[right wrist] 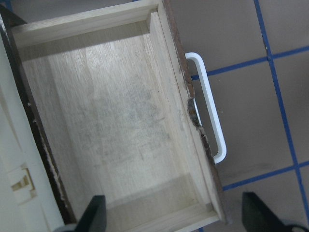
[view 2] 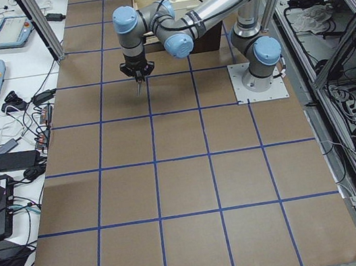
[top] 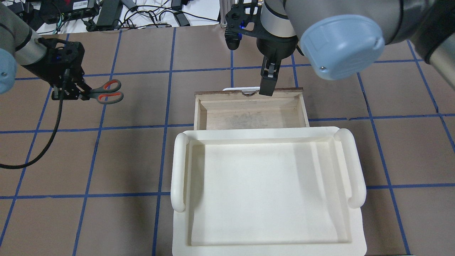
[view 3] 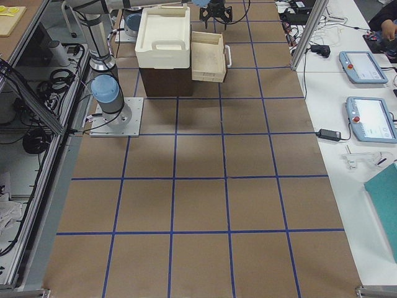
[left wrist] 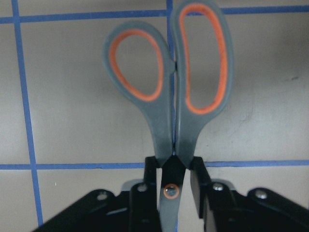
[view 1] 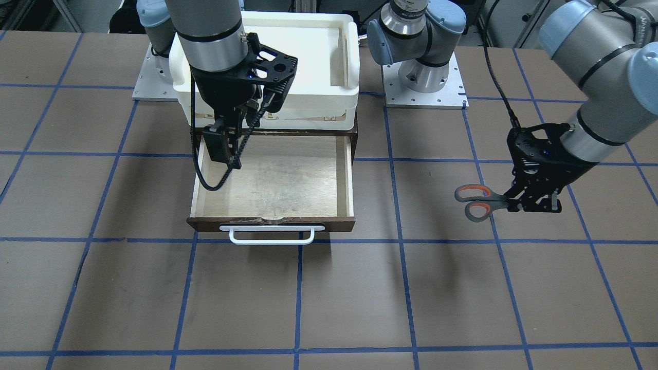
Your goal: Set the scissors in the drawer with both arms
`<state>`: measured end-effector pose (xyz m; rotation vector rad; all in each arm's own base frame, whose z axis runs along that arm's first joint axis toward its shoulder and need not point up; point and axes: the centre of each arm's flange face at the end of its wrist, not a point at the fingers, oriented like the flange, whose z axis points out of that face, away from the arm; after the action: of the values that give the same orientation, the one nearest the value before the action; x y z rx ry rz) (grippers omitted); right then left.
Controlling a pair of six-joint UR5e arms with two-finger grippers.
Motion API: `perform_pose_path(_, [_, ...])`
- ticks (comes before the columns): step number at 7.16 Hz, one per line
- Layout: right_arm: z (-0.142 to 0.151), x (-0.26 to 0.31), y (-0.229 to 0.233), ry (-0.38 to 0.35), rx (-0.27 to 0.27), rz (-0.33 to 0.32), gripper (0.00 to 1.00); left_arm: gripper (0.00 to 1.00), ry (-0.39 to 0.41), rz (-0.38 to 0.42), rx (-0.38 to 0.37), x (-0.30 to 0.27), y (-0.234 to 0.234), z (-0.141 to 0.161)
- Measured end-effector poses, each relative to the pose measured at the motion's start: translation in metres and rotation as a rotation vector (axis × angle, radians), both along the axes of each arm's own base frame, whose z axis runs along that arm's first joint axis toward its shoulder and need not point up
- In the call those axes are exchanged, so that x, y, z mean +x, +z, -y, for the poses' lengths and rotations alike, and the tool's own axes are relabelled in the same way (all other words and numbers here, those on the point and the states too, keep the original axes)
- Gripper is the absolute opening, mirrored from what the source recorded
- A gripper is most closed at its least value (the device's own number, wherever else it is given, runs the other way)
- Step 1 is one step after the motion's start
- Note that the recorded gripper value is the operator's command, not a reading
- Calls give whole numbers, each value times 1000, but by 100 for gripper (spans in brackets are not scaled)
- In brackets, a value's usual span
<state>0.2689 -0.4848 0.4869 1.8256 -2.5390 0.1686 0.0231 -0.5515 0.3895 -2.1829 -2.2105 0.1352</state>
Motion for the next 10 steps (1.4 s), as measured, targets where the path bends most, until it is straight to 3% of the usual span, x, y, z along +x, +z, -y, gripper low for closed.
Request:
perform_pose_path(3, [-20, -34, 19, -459, 41, 27, 100, 0, 108, -45, 12, -96, 11, -10])
perform_pose_path(6, [-22, -70, 34, -847, 62, 55, 100, 0, 176, -53, 27, -185, 8, -22])
perform_pose_path(10, [-32, -91, 41, -1104, 90, 39, 100, 0, 230, -58, 34, -276, 8, -38])
